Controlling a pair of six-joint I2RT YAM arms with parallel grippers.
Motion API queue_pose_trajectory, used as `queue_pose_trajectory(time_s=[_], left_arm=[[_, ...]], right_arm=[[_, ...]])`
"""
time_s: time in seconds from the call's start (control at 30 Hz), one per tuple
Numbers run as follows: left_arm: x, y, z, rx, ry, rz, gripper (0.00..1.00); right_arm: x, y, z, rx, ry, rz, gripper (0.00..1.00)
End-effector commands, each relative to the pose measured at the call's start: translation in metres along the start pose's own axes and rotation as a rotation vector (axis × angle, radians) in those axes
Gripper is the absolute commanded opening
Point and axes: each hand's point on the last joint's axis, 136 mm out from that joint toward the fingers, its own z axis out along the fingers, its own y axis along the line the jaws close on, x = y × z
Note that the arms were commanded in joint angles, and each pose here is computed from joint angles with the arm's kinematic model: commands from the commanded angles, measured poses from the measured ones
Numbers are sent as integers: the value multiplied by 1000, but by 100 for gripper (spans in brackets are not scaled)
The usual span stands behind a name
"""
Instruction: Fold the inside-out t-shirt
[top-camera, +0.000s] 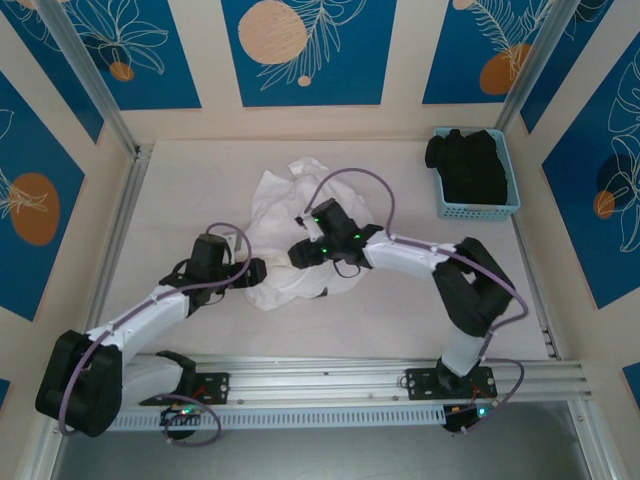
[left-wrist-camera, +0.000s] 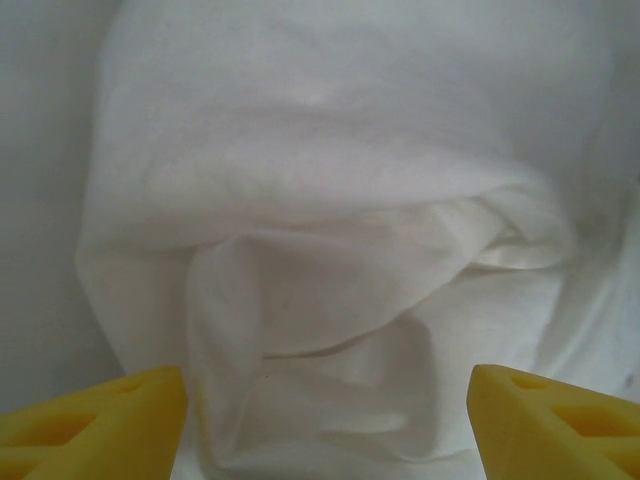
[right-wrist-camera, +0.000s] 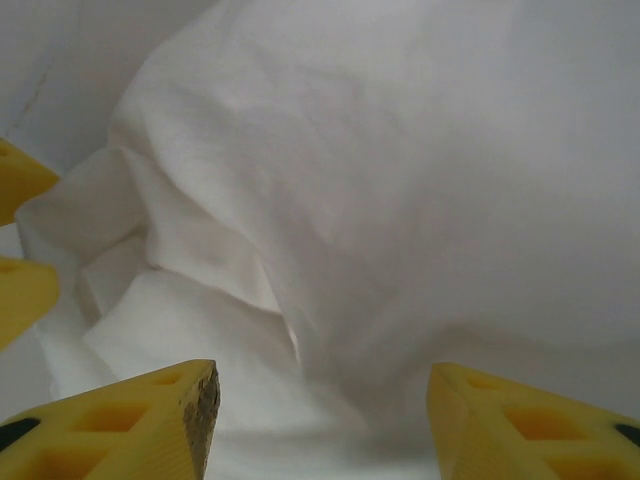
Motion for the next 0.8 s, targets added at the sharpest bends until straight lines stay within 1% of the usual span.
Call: queue_pose_trajectory(time_s=[0.0,0.03,0.07,0.1,0.13,0.17,0.23,0.33,0.37,0.43,0.47,0.6,0.77], left_arm=[[-5,11,-2,-69,-34,32,74],[-4,11,-2,-71,-29,33,74],[-3,11,-2,-69,-24,36,74],[-2,10,-3,-66,-19,40,73],[-2,9,-4,-57,-21,46,73],[-3,6,-5,-44,-32,55,73],[-10,-5,-12,-7,-80,88,72],[-24,-30,-23,78,-197,173,71],[-29,-39,-25,111,-232,200,71],[-35,-55,-28,154,-264,243,71],[-38,-62,-28,170,-269,269,71],[-45,-77,-21,166,-250,370,71],[-37,-99,-6,228,-180,467,71]], right_arm=[[-8,1,23,28,7,-57,57],[-9,-1,30,35,23,-60,53],[-9,-2,34,36,38,-64,45],[-10,-3,36,39,42,-67,35],[-14,-3,34,40,36,-71,23],[-19,-2,28,33,24,-70,14],[-30,1,9,1,-18,-55,5],[-44,15,-31,-142,-94,-3,0],[-48,20,-43,-192,-113,19,0],[-49,27,-60,-268,-122,53,0],[-50,27,-67,-287,-129,68,0],[-51,26,-84,-330,-138,105,0],[-53,21,-95,-363,-150,149,0]])
